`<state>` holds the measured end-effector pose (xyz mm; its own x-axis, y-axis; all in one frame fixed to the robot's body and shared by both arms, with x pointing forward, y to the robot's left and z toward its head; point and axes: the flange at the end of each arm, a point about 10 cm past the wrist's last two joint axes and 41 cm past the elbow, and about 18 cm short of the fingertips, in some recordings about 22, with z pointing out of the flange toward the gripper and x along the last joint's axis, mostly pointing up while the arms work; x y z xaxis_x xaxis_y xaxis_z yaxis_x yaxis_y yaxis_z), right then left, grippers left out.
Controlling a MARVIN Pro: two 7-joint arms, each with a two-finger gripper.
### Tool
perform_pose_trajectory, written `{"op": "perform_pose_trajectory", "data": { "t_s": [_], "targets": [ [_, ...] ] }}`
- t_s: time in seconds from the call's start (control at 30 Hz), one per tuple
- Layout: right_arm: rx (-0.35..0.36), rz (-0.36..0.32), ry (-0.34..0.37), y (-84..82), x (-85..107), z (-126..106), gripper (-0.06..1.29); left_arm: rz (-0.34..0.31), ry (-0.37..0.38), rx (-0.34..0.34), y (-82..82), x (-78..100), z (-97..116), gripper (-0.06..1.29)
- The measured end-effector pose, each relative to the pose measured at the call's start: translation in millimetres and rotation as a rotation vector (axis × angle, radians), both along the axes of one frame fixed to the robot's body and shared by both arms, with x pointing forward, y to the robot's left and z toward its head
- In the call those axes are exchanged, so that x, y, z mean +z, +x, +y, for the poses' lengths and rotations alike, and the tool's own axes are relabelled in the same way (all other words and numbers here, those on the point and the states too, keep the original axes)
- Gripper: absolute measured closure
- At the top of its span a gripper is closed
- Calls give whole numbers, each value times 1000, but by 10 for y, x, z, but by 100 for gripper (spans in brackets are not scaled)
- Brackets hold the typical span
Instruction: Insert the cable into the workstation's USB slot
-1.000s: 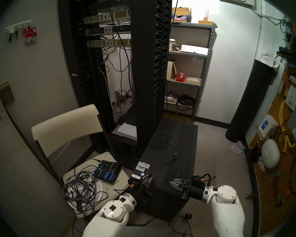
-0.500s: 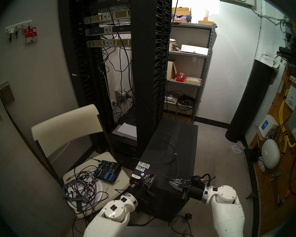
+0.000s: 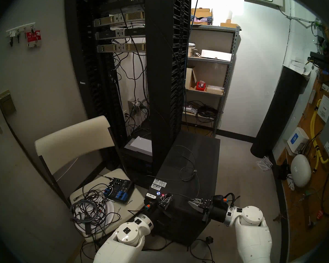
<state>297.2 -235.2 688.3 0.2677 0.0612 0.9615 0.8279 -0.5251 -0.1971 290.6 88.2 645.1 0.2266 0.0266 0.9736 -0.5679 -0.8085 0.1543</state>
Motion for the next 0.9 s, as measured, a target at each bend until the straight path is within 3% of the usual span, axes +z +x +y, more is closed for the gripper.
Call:
{"op": "perform_pose_trajectory", "data": {
  "t_s": [0.9],
  "targets": [
    [-5, 1, 1, -14, 1, -28, 125, -6, 9, 9, 20, -33, -19, 122]
  ]
}}
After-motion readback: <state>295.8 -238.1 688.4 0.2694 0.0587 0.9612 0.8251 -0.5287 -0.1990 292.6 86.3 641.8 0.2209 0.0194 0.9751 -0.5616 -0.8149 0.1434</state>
